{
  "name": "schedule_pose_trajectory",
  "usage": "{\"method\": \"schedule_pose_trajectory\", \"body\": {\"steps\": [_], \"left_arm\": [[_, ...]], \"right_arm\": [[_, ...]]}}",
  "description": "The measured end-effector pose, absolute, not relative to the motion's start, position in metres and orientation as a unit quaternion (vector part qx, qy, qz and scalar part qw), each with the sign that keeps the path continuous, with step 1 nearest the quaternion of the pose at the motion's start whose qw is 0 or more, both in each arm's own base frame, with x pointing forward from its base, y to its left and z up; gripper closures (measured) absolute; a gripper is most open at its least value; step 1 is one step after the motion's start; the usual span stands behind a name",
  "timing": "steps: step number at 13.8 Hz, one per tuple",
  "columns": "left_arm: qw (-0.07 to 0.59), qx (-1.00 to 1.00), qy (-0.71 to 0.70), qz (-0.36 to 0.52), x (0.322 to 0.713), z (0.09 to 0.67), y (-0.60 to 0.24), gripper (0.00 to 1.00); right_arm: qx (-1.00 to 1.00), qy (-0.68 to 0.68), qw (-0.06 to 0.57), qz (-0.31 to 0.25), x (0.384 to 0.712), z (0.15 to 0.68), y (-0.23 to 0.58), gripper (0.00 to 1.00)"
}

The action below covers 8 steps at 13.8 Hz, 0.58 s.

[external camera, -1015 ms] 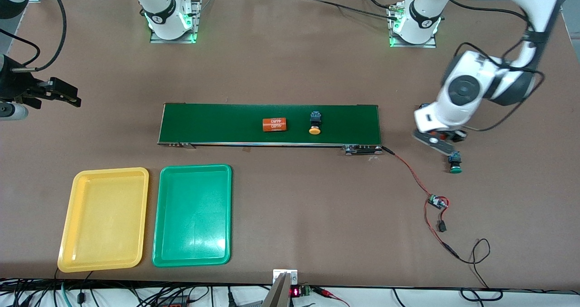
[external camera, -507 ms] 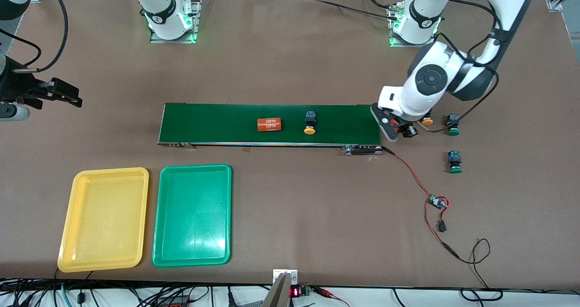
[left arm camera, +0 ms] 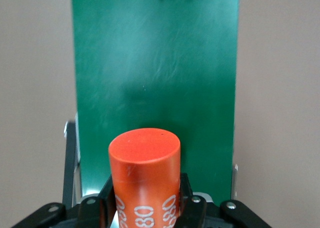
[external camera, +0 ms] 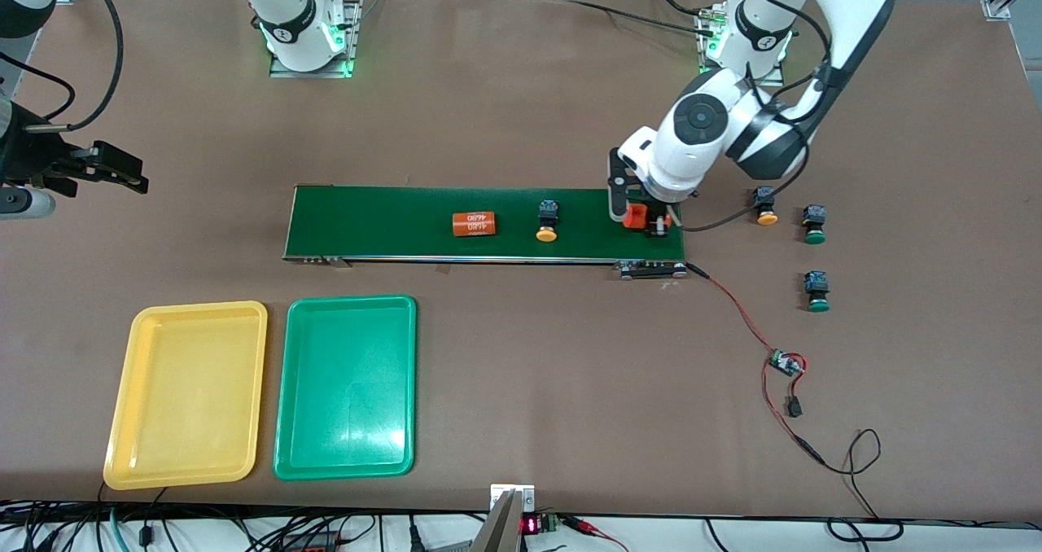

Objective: Sort buttons by color to trays
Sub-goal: 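Place the second orange cylinder on the green belt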

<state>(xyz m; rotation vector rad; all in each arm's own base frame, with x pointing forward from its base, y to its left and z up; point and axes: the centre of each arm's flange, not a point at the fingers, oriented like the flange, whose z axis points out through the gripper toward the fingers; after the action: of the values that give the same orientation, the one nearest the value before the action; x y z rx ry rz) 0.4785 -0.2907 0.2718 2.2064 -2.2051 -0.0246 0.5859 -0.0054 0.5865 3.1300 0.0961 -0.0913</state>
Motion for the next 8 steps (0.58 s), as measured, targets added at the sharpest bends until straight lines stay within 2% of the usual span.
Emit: {"method": "schedule_pose_trajectory", "body": {"steps": [2,6,7,8], "left_arm": [[0.012,0.703,-0.711,-0.007,0.477,0.269,-0.294,0.46],[0.002,0.709,-0.705,0.003,0.490,0.281,-0.287,0.08],[-0.005,0.719,-0.695,-0.003,0.496,0.289,-0.277,0.00],[-0.007,0.736,-0.676,-0.014,0.504,0.298,-0.262,0.00]], "right_arm": [[0.999,0.031,0.004,-0.029,0.586,0.586,-0.005,0.00],[0.999,0.031,0.004,-0.029,0.586,0.586,-0.005,0.00],[0.999,0.031,0.004,-0.029,0.586,0.586,-0.005,0.00],[0.999,0.030,0.004,-0.029,0.586,0.586,-0.006,0.00]]}}
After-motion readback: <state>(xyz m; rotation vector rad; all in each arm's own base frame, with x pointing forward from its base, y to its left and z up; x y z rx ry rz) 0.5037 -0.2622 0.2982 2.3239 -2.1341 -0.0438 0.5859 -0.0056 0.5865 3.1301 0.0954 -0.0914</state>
